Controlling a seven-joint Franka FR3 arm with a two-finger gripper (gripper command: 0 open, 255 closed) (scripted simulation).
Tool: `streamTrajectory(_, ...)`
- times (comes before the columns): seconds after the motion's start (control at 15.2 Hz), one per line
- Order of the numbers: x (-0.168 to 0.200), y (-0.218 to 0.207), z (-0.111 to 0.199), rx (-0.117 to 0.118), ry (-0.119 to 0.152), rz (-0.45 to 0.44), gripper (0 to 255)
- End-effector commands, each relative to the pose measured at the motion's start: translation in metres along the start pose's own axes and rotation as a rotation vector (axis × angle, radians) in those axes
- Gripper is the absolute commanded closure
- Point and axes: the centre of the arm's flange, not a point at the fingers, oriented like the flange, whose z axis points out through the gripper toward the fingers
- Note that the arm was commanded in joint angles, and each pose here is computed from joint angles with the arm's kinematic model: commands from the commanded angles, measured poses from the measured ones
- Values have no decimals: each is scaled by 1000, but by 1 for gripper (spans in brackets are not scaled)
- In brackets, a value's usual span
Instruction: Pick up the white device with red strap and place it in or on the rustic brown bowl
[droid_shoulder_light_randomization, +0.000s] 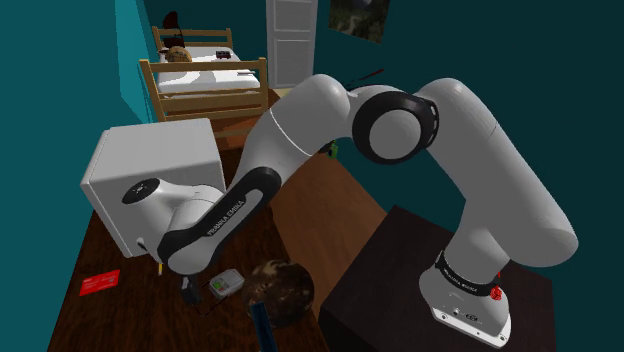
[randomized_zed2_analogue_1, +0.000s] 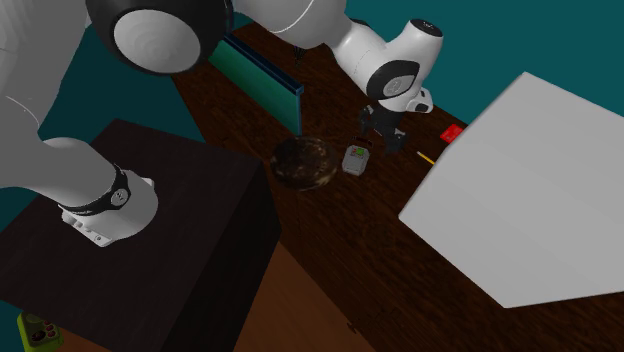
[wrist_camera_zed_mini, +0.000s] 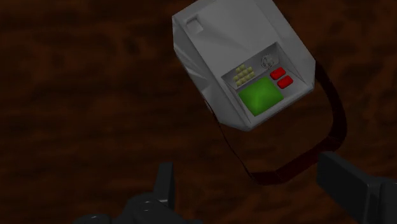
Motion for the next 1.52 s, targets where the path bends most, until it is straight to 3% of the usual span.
streamTrajectory(0.0, 1, 0, 11, 0, 0, 0, 0)
streamTrajectory(0.59, 1, 0, 20, 0, 0, 0, 0)
streamTrajectory(0.66, 1, 0, 20, 0, 0, 0, 255)
streamTrajectory(1.25, 1, 0, 20, 0, 0, 0, 255)
streamTrajectory(1.45, -1, -1, 4, 0, 0, 0, 255)
